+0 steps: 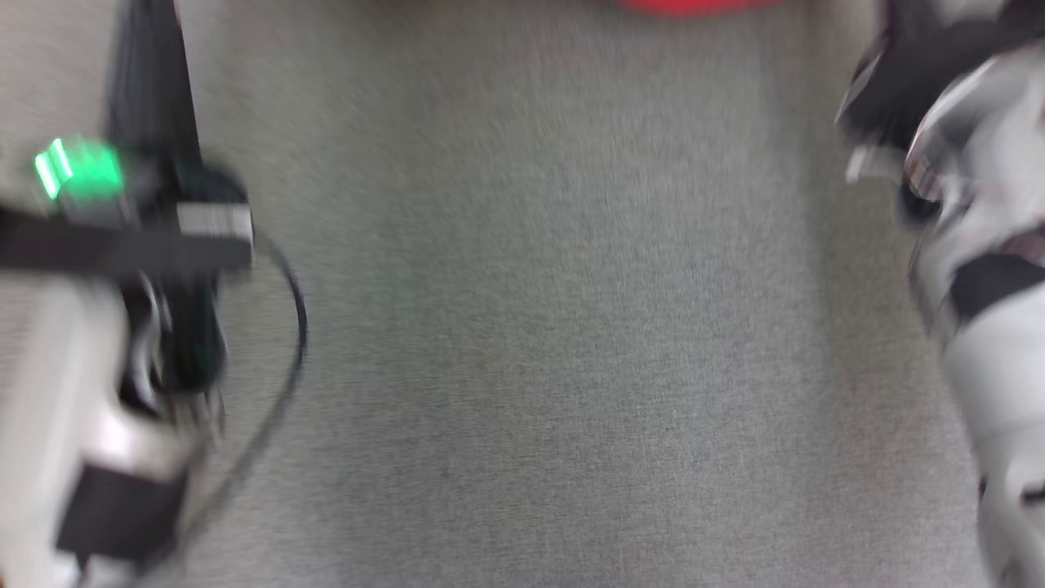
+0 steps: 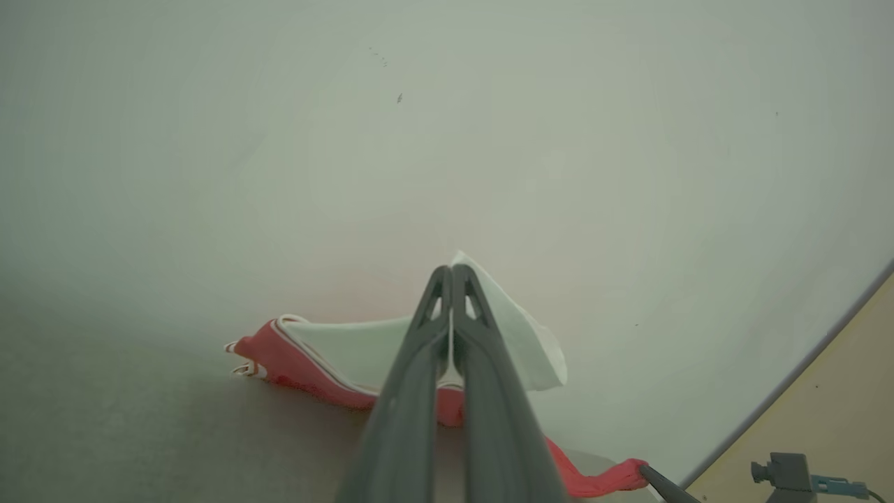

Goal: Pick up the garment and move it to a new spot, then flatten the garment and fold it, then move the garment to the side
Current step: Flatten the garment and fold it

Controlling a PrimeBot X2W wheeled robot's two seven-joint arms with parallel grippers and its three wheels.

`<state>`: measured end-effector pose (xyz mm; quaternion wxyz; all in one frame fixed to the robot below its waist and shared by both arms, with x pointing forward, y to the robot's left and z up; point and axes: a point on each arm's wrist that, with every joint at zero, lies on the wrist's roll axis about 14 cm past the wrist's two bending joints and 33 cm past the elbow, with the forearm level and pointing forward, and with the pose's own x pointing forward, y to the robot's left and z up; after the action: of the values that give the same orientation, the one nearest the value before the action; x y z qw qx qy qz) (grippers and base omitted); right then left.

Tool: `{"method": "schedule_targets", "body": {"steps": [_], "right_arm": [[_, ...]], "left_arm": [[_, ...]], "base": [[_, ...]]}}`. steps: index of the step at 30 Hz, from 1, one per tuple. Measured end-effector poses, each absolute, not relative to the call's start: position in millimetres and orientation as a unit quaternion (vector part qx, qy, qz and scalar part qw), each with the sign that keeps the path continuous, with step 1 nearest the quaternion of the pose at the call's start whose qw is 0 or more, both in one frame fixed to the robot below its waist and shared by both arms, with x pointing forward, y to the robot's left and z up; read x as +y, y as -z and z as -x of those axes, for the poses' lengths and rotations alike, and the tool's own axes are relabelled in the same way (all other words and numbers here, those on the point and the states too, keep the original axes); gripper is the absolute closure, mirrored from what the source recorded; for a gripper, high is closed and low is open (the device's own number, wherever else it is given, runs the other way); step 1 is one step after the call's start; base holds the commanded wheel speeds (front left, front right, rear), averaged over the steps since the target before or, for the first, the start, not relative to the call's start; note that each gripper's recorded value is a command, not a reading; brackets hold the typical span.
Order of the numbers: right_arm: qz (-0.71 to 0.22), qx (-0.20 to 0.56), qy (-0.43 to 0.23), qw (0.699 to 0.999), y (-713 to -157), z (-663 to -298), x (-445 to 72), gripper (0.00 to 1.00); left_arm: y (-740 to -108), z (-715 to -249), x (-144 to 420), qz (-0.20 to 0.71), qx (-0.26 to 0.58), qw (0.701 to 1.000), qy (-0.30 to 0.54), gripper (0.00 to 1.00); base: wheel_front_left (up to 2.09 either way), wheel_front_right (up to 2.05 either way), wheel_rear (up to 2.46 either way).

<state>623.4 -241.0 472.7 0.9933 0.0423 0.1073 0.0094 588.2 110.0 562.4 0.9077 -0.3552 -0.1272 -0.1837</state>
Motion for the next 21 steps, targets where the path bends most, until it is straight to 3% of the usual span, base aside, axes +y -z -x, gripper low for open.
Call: {"method": "schedule_targets", "body": {"steps": [10,13,21], "right_arm": [[-0.096,0.189,0.036,0.977,-443.4,-529.2,-263.1,1.00],[-0.074,0.203,0.030,0.976,-439.6,-507.6,-261.8,1.00],[-0.092,0.215,0.019,0.972,-440.0,-467.2,-249.6,1.00]], "left_arm": [[-547.5,-483.5,129.8,0.406,-0.083,0.902,0.123,1.00],[-539.9,-457.1,128.1,0.410,-0.066,0.903,0.114,1.00],[-485.4,-386.1,116.2,0.391,0.054,0.911,0.122,1.00]], "base": [[0.00,0.00,0.00],[0.00,0.00,0.00],[0.00,0.00,0.00]]}}
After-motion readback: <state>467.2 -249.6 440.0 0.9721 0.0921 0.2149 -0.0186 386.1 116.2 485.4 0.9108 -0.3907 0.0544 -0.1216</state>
